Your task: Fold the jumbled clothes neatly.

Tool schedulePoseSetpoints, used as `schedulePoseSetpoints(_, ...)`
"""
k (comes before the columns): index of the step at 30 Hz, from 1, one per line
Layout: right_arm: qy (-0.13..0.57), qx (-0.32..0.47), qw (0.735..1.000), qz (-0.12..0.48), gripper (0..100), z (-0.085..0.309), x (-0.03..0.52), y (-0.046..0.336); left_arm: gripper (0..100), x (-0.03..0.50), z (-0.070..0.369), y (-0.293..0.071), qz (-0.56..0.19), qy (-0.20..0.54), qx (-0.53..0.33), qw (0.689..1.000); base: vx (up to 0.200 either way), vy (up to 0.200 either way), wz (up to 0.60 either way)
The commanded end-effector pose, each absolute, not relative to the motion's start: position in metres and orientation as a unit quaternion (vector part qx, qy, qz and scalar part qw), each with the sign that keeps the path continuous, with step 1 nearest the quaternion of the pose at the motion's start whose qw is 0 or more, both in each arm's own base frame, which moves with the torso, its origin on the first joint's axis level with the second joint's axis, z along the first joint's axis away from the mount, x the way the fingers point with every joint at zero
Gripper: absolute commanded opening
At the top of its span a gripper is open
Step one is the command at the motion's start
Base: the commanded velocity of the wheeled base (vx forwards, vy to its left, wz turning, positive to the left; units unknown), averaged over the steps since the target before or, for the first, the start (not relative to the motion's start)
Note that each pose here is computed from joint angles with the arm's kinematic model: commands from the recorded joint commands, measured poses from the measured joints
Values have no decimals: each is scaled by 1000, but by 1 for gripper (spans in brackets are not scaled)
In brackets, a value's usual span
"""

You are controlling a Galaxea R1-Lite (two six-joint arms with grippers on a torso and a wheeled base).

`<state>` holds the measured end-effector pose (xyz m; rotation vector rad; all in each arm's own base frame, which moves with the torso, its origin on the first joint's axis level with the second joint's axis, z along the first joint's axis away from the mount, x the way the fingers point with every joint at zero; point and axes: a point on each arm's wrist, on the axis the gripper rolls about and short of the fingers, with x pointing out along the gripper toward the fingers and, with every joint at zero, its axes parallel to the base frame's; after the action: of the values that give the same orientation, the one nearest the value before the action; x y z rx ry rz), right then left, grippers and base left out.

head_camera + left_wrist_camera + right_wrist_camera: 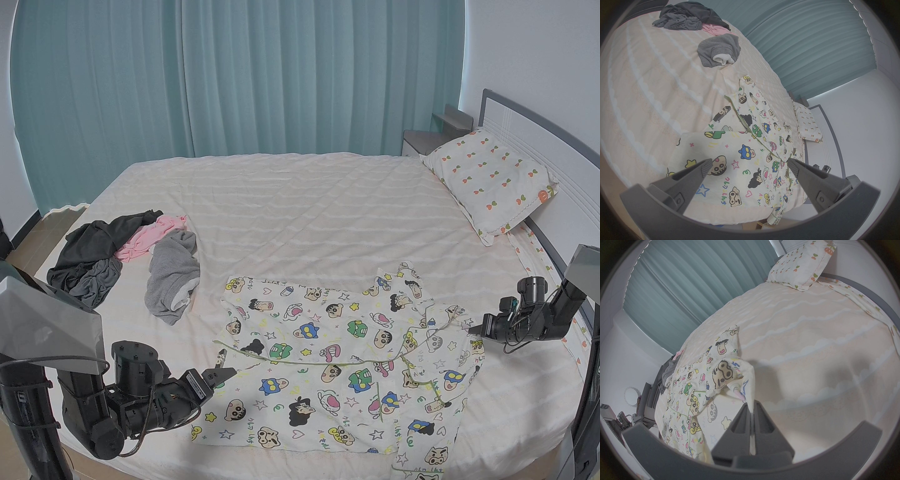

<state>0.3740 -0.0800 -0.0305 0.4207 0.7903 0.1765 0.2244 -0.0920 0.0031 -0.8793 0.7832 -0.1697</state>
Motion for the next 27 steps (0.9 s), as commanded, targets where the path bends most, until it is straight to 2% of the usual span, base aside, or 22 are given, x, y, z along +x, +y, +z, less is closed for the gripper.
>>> schedulePoseSetpoints(1,373,205,902,76,0,-28,375,-89,100,226,0,-92,-76,372,-414,828,0,0,0)
schedulePoseSetpoints(14,379,195,902,71,0,-28,374,-95,100,234,-5,-88,-63,366,-417,830,0,0,0)
schedulePoseSetpoints(15,378,189,904,64,100,-28,375,-96,100,237,-7,-88,-60,364,-417,831,0,0,0)
schedulePoseSetpoints(22,370,157,913,63,100,-24,374,-95,100,250,-31,-92,4,347,-386,855,0,0,0)
schedulePoseSetpoints(27,356,148,920,64,100,-10,373,-88,100,254,-40,-95,14,345,-355,869,0,0,0)
